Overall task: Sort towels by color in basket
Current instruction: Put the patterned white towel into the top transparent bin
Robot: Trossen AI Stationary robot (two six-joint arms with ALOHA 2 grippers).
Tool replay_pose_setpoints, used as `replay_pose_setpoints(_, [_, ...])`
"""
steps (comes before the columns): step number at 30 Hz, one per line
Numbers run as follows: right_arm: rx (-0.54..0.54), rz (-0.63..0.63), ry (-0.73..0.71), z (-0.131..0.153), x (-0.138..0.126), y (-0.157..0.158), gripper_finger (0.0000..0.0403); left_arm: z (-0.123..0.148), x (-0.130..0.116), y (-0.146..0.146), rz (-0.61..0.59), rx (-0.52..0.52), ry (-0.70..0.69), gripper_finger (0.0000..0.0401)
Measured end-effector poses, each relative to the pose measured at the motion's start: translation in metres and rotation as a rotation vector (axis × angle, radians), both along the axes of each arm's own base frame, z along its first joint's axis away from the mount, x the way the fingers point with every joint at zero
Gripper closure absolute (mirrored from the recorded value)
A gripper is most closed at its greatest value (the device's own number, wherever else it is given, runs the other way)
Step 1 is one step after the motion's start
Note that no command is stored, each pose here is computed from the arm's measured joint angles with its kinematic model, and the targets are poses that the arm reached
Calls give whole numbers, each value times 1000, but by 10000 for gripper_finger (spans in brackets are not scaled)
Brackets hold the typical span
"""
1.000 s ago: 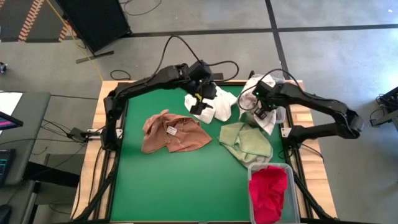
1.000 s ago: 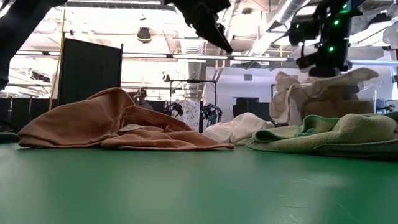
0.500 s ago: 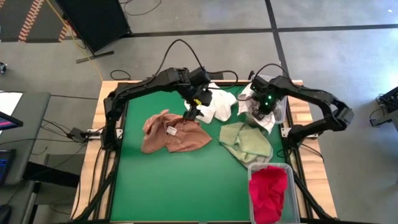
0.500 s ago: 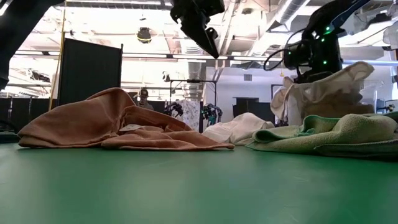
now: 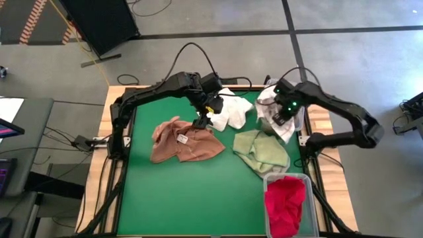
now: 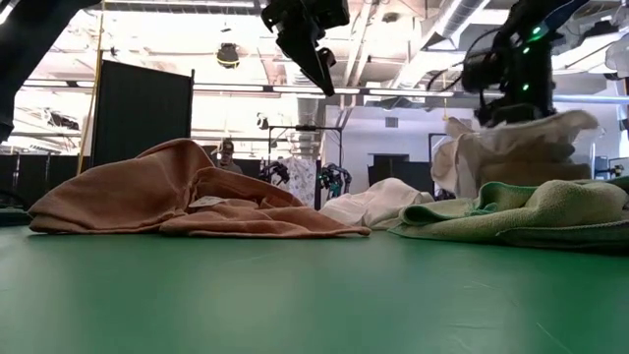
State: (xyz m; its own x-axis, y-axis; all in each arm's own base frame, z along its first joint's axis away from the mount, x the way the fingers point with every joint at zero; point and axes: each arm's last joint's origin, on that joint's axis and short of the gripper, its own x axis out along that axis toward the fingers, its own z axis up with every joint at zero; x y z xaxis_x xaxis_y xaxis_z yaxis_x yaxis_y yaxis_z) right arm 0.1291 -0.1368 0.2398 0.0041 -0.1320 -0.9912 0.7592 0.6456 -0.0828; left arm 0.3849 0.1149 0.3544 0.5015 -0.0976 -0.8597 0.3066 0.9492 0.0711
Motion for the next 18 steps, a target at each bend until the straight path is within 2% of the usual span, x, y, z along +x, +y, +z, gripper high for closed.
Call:
replay_pose_setpoints(10, [-171,-19,-178,37,-25,26,194,-17,2,1,-4,-12,37,161])
replay_pose_setpoints(18, [-304,26,-328,56,-36,44,180,-36,4,1,-7,-22,75,161])
